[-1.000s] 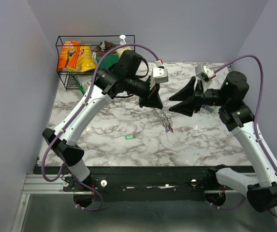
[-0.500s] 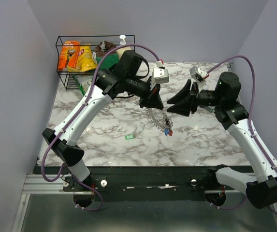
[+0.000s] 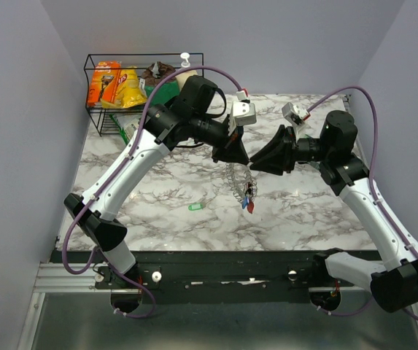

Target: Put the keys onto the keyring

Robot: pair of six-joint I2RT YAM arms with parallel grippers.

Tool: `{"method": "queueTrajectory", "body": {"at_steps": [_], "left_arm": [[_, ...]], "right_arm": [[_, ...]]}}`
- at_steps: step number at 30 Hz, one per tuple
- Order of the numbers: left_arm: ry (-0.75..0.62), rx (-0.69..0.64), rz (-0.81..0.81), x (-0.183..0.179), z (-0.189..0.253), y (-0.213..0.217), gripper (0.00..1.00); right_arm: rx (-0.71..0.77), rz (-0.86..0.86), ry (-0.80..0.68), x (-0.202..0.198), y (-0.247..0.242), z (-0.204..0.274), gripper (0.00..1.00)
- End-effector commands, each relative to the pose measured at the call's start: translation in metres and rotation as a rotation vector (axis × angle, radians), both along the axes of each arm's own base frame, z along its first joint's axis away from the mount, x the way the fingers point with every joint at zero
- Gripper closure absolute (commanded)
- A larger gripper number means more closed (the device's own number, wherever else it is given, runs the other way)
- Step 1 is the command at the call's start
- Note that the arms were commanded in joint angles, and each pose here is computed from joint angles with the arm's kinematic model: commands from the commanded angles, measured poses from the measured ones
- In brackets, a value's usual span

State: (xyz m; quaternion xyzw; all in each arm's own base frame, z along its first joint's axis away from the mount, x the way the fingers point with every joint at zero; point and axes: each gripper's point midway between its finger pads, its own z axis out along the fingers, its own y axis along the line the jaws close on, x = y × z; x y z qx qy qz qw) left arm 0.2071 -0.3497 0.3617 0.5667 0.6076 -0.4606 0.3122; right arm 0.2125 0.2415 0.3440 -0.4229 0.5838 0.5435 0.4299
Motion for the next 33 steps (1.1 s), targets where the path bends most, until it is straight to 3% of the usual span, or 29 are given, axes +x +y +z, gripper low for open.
{"method": "queueTrajectory", "body": {"at_steps": [1, 4, 5, 18, 21, 25, 29, 31, 33], "left_arm": [[-0.024, -0.061, -0.036, -0.007, 0.019, -0.006, 1.00], [-0.024, -0.060, -0.034, -0.006, 0.019, -0.006, 1.00], [-0.024, -0.061, -0.034, -0.006, 0.020, -0.006, 1.00], [-0.038, -0.074, -0.011, -0.004, 0.025, -0.007, 1.00], [-0.051, -0.083, 0.008, -0.002, 0.029, -0.006, 0.96], [-0.061, -0.102, 0.023, -0.002, 0.034, -0.005, 0.77], [-0.093, -0.146, 0.061, 0.003, 0.046, -0.006, 0.49], [-0.072, -0.176, 0.083, 0.000, 0.050, 0.000, 0.46], [-0.134, -0.276, 0.093, -0.002, 0.075, 0.004, 0.37]], "right_arm": [[0.004, 0.011, 0.021, 0.001, 0.002, -0.003, 0.80], [0.002, 0.008, 0.033, 0.003, 0.003, -0.004, 0.90], [0.002, 0.006, 0.035, 0.004, 0.003, -0.004, 0.99], [0.000, -0.071, 0.017, 0.011, 0.001, -0.003, 0.99], [0.004, -0.100, -0.004, 0.011, -0.001, 0.000, 0.99], [0.010, -0.123, -0.019, 0.011, -0.003, 0.005, 0.99], [0.037, -0.157, -0.054, 0.012, -0.005, 0.016, 0.99], [0.054, -0.188, -0.069, 0.014, -0.006, 0.023, 0.99], [0.064, -0.222, -0.076, 0.017, -0.008, 0.027, 0.99]]}}
